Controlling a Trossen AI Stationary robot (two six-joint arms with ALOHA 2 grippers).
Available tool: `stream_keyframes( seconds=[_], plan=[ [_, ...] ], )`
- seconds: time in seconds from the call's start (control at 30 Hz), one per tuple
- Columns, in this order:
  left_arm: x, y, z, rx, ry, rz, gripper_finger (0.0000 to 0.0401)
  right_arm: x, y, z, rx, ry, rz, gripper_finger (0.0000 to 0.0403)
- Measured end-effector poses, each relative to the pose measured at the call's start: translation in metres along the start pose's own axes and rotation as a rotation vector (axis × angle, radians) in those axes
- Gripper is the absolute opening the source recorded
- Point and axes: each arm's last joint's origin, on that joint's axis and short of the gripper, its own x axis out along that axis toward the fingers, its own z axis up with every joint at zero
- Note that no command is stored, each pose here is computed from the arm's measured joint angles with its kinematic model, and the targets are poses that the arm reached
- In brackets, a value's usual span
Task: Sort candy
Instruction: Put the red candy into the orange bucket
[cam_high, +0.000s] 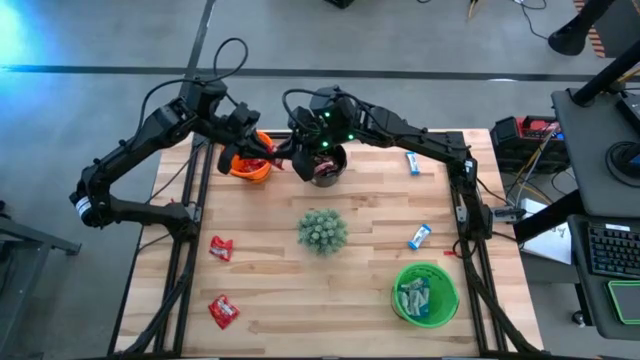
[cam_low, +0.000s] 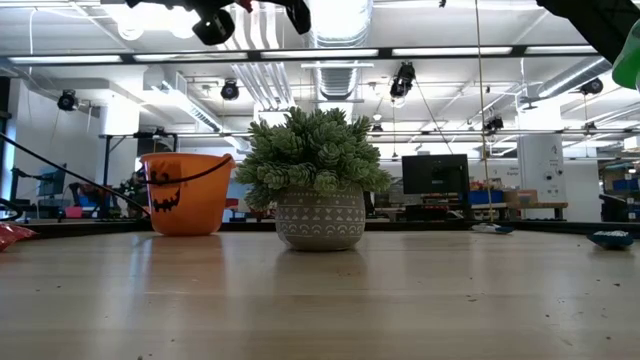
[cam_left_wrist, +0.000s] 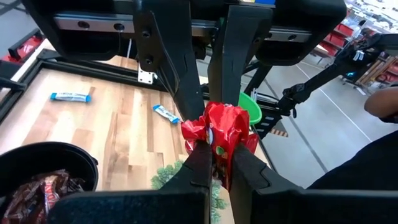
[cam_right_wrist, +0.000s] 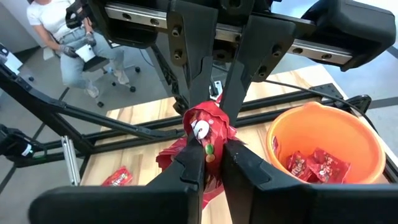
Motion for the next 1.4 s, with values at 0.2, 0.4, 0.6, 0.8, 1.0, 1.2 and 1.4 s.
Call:
stream_keyframes(
  seconds=[0.2, 0.4, 0.6, 0.8, 1.0, 1.2, 1.4],
  plan=[
    [0.0, -0.001, -0.002, -0.011, 0.013, -0.002, 0.0, -0.002, 0.001, 0.0, 0.002, 0.009, 0.001, 0.0034],
    [-0.004, -0.007, -0.005, -0.022, 0.023, -0.005, 0.0001, -0.015, 0.004, 0.002, 0.005, 0.034, -0.007, 0.0034],
    [-0.006, -0.008, -0.003, 0.011, 0.016, 0.038, 0.0001, -0.023, 0.006, 0.01, -0.021, -0.015, -0.009, 0.0034],
    [-0.007, -0.009, -0.003, 0.028, 0.012, 0.045, 0.0001, -0.021, 0.005, 0.009, -0.033, -0.018, -0.036, 0.0034],
    [-0.016, -0.006, -0.014, 0.072, 0.177, 0.405, 0.0001, -0.025, 0.002, 0.007, -0.051, 0.012, -0.103, 0.0034],
    [-0.025, -0.002, -0.019, 0.075, 0.312, 0.63, 0.0001, -0.037, 0.006, 0.003, -0.033, 0.087, -0.111, 0.0034],
    [-0.034, 0.004, -0.029, 0.064, 0.49, 0.887, 0.0001, -0.045, 0.007, -0.013, 0.005, 0.263, -0.127, 0.0034]
  ],
)
